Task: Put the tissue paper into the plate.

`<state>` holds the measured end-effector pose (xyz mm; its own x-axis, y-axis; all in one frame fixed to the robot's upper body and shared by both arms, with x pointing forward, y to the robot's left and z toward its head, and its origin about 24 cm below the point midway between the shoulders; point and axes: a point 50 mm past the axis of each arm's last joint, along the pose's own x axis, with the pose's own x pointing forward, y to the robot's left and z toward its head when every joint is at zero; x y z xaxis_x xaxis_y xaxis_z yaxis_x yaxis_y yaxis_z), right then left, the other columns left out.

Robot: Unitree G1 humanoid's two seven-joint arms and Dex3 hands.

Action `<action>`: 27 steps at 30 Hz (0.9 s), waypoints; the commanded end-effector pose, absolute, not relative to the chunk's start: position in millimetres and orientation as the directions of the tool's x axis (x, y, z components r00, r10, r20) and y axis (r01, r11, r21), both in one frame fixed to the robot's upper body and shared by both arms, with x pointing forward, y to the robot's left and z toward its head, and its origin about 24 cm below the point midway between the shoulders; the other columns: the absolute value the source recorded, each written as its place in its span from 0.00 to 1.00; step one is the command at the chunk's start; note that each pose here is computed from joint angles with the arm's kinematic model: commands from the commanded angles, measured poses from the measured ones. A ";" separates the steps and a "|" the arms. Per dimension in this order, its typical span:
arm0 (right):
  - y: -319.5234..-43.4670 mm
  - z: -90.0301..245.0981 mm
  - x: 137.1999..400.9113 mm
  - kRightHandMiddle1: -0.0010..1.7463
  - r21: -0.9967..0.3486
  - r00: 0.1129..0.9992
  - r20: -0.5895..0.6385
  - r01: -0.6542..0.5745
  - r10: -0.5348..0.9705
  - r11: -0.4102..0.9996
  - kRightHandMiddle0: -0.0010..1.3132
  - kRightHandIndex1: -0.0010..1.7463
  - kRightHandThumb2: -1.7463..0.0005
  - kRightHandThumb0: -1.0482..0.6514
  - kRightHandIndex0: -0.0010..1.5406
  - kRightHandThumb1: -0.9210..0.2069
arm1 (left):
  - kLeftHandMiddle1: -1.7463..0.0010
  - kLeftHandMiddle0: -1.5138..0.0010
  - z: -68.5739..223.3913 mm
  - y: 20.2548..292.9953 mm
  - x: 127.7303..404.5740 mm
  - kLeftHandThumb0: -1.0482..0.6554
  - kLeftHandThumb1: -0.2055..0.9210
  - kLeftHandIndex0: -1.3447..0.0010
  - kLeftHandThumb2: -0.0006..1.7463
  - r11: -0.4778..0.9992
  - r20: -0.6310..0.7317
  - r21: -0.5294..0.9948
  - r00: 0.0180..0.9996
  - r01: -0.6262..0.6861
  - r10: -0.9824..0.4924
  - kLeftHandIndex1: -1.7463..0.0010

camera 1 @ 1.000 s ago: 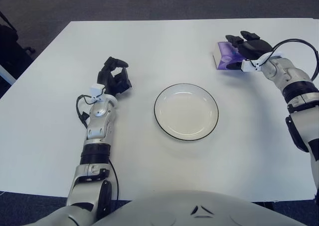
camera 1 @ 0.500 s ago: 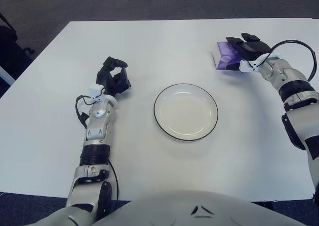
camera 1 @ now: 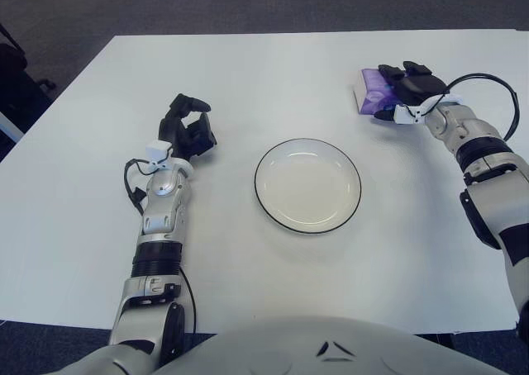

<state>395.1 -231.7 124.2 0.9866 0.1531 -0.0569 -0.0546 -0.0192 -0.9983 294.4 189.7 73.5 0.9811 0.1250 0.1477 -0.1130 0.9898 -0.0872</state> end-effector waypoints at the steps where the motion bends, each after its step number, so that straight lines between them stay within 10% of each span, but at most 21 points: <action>1: -237.9 100.2 387.4 0.16 -0.991 0.986 -0.133 -0.130 0.103 -0.033 0.00 0.00 0.63 0.01 0.00 0.00 | 0.00 0.29 22.8 188.8 266.7 0.37 0.68 0.68 0.58 0.980 -0.043 -0.104 0.985 -0.169 0.165 0.00; 14: -232.5 93.7 383.9 0.44 -0.992 0.980 -0.121 -0.113 0.155 -0.054 0.00 0.06 0.68 0.22 0.10 0.14 | 0.00 0.30 22.5 188.3 267.3 0.38 0.69 0.69 0.57 0.979 -0.039 -0.108 0.985 -0.171 0.167 0.00; 27: -232.3 84.8 376.0 0.82 -0.997 0.976 -0.064 -0.056 0.206 -0.045 0.05 0.77 0.38 0.44 0.04 0.45 | 0.00 0.28 22.6 186.9 268.7 0.38 0.69 0.69 0.57 0.979 -0.039 -0.110 0.985 -0.174 0.171 0.00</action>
<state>387.6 -229.5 113.1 0.9795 0.1975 0.0390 0.0432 -0.0171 -0.9989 294.2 190.6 72.1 0.9799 0.1401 0.1421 -0.1286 0.9879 -0.0872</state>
